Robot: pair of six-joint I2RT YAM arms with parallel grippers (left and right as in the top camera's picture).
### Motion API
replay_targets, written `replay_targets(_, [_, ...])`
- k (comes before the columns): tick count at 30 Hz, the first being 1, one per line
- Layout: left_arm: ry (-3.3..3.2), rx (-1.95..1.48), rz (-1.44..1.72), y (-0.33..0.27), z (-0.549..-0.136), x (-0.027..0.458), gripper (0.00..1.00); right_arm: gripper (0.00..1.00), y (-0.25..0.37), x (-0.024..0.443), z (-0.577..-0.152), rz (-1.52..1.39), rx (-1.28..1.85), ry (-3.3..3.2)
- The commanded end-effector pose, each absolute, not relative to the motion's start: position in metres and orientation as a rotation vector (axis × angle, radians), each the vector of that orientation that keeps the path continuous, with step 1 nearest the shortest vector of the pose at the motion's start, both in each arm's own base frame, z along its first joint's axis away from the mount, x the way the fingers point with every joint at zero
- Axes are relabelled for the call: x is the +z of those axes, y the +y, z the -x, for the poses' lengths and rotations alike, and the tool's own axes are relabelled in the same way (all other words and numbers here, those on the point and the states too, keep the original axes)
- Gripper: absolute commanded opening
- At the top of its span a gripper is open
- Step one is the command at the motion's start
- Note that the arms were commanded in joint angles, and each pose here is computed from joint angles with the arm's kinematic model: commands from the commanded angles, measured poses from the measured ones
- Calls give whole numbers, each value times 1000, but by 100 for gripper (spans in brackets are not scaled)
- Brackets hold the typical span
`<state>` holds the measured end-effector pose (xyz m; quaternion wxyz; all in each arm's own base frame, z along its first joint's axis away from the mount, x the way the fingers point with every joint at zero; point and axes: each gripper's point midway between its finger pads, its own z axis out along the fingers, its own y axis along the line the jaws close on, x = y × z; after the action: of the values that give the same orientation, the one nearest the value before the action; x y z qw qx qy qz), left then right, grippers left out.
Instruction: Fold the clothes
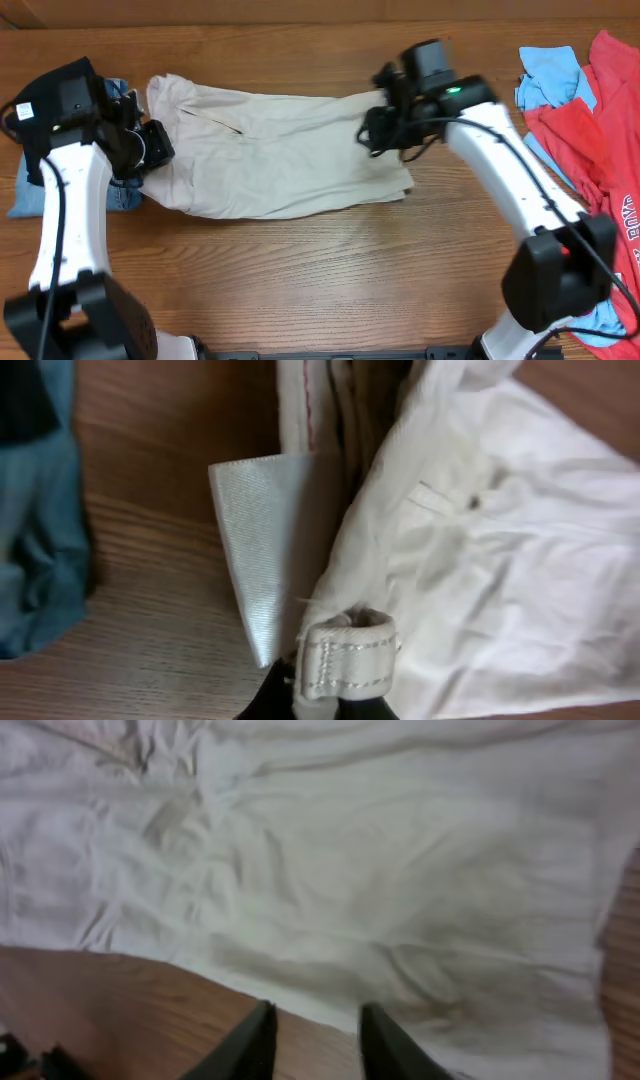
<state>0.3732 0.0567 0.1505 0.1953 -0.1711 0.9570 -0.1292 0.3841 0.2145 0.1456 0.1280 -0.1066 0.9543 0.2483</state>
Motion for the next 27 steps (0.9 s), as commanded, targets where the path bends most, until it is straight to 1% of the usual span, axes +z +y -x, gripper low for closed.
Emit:
replay_targets(1, [2604,-327,435,59,-372,179,4,21,255,121,-372,365,827,2820])
replay_targets(4, [2607,-330,439,58,-370,179,4,20,296,109,-362,487,944,2791])
replay_targets(9, [2587,-401,435,50,-373,185,4,20,342,80,-356,593,978,2751])
replay_targets(12, [2568,-413,440,49,-376,193,4,20,362,70,-358,646,997,2696])
replay_targets(16, [2537,-436,455,48,-381,204,4,20,372,62,-369,658,943,2640])
replay_targets(20, [2514,-466,463,46,-385,212,4,20,370,42,-374,645,897,2664])
replay_targets(23, [2488,-533,457,39,-388,220,4,19,376,22,-365,666,958,2701])
replay_targets(27, [2462,-596,457,32,-392,225,4,19,395,12,-343,738,1117,2708])
